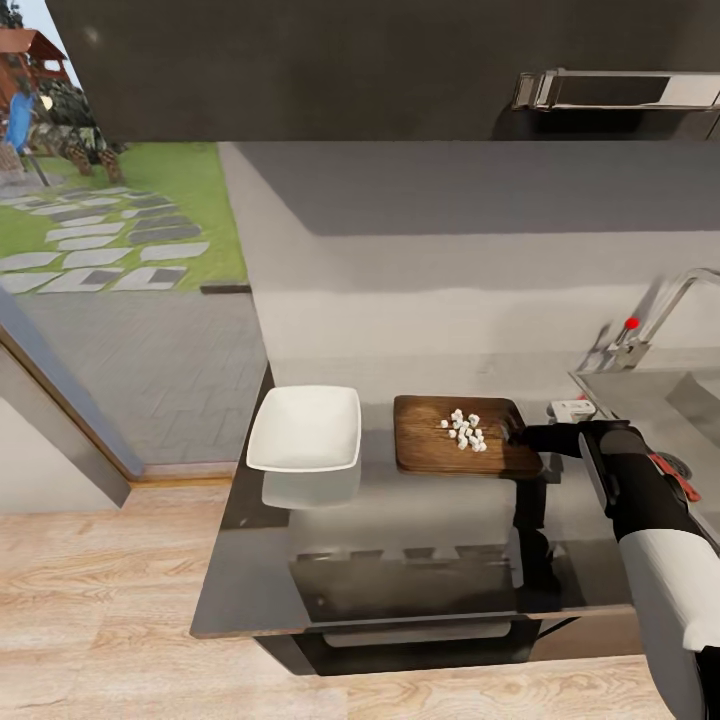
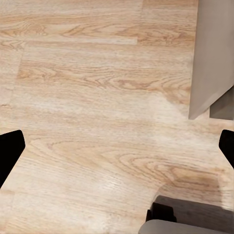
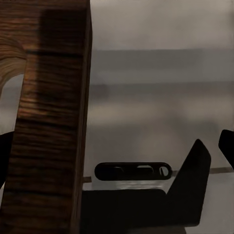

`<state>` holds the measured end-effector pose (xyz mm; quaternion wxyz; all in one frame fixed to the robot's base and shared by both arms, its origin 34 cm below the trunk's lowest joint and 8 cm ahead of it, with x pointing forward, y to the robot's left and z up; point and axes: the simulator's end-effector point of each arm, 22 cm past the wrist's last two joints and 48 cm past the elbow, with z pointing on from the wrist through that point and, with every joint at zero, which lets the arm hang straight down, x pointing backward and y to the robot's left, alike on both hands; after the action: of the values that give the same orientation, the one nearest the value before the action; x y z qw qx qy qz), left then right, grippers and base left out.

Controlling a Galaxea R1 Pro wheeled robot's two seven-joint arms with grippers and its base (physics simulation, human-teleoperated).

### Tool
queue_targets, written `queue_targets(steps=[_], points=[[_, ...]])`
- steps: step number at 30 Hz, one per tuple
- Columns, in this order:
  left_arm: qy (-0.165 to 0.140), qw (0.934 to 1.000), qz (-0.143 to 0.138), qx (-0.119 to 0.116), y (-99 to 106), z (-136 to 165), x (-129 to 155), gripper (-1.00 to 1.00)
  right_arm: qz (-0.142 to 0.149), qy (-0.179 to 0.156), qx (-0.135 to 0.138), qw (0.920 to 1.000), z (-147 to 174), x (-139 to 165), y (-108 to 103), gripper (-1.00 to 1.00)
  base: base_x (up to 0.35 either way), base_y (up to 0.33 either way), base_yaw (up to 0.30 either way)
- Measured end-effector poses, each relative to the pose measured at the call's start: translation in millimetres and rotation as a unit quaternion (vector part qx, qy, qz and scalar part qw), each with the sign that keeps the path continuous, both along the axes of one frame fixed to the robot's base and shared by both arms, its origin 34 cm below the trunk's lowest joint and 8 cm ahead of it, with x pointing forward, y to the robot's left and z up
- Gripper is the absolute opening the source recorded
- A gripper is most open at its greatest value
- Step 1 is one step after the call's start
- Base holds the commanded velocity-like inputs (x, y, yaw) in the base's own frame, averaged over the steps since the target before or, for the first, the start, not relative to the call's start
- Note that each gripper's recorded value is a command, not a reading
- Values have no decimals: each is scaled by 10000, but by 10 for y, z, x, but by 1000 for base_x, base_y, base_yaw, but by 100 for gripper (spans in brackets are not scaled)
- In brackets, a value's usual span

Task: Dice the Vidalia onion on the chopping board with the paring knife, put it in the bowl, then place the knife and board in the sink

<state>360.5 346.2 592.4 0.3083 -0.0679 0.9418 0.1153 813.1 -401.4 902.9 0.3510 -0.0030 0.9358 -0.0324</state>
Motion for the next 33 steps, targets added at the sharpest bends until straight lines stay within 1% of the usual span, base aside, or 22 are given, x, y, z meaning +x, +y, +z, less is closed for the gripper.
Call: queue_targets(steps=[9, 10, 11, 13, 17, 18, 26, 33], points=[[3, 10000, 0, -1, -2, -1, -4, 100, 4, 1, 2, 10000, -1, 0, 6, 100, 0, 0, 0], [4, 10000, 1, 0, 1, -1, -5, 100, 6, 1, 0, 10000, -1, 1, 8, -100, 0, 0, 0], [3, 10000, 0, 0, 0, -1, -2, 100, 10, 6, 34, 10000, -7, 1, 24, -100, 0, 0, 0], [3, 10000, 0, -1, -1, -1, -2, 100, 12, 17, -29, 10000, -9, -3, 3, -100, 0, 0, 0], [1, 10000, 1, 0, 0, 0, 0, 100, 16, 15, -64, 10000, -5, -2, -9, -100, 0, 0, 0], [1, 10000, 0, -2, -3, -1, 0, 100, 15, 13, -32, 10000, -5, 0, 3, -100, 0, 0, 0], [4, 10000, 1, -1, -1, -1, -4, 100, 1, 16, -25, 10000, -7, -3, -3, -100, 0, 0, 0], [-30, 10000, 1, 1, 2, 15, 20, 100, -114, -15, -185, 9998, 45, -5, -89, -100, 0, 0, 0]])
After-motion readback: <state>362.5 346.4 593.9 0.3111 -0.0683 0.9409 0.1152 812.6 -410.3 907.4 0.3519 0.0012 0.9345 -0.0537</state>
